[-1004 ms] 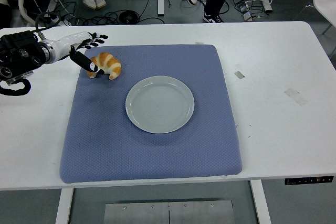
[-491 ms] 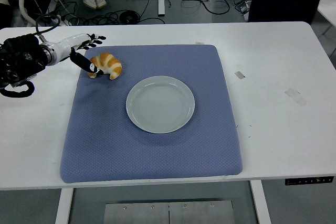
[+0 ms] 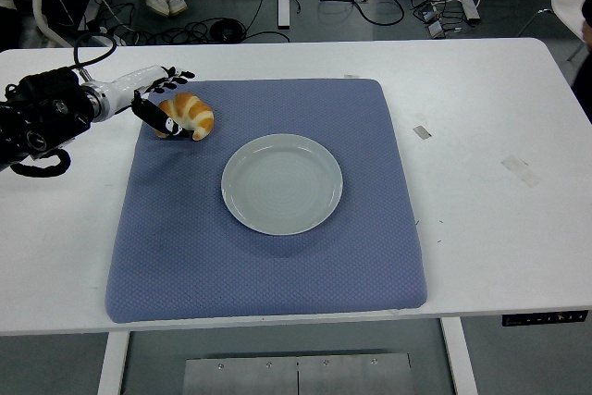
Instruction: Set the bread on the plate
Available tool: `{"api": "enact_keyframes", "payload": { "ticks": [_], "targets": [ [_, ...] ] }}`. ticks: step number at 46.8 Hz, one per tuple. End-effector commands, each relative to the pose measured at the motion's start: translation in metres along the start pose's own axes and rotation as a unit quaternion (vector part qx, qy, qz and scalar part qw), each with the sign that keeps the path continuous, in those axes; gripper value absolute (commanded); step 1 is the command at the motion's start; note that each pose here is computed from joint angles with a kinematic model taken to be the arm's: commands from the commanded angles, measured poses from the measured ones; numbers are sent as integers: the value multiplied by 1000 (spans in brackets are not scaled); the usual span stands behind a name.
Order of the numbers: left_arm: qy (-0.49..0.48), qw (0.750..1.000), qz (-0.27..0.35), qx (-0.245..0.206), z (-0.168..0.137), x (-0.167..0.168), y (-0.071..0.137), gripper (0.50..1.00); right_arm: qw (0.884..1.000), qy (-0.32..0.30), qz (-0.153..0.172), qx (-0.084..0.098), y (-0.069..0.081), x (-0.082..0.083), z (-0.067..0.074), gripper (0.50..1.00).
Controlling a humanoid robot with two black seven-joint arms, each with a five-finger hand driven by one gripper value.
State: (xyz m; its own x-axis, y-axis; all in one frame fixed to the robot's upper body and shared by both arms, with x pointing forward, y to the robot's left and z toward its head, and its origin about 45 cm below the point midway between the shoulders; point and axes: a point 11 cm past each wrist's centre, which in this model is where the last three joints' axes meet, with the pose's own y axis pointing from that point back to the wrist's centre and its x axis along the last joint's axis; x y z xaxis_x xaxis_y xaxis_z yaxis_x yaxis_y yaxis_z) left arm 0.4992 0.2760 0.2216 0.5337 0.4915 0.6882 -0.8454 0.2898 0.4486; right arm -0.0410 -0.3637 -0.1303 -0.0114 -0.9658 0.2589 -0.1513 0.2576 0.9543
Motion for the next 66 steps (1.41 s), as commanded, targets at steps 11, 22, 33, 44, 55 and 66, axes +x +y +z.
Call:
{"api": "enact_keyframes", "payload": {
  "ticks": [11,22,33,44,55,66],
  "targets": [
    [-11,1000,-2,2,-3,-3,0,652,1000,0,0,0,0,0,0,1000],
    [-11,1000,4,0,-1,3,1,519,1000,0,-1,-1,0,0,1,1000],
    [-7,1000,16,-19,15,22,4,500,1000,0,0,0,0,0,0,1000],
    [-14,999,-16,-46,40,17,12,500,1000,0,-1,-1,0,0,1,1000],
    [-14,998,-35,-56,68,3,21,500,1000,0,0,-1,0,0,1,1000],
    [-11,995,-56,-79,98,-19,27,500,1000,0,0,0,0,0,0,1000]
  ]
}}
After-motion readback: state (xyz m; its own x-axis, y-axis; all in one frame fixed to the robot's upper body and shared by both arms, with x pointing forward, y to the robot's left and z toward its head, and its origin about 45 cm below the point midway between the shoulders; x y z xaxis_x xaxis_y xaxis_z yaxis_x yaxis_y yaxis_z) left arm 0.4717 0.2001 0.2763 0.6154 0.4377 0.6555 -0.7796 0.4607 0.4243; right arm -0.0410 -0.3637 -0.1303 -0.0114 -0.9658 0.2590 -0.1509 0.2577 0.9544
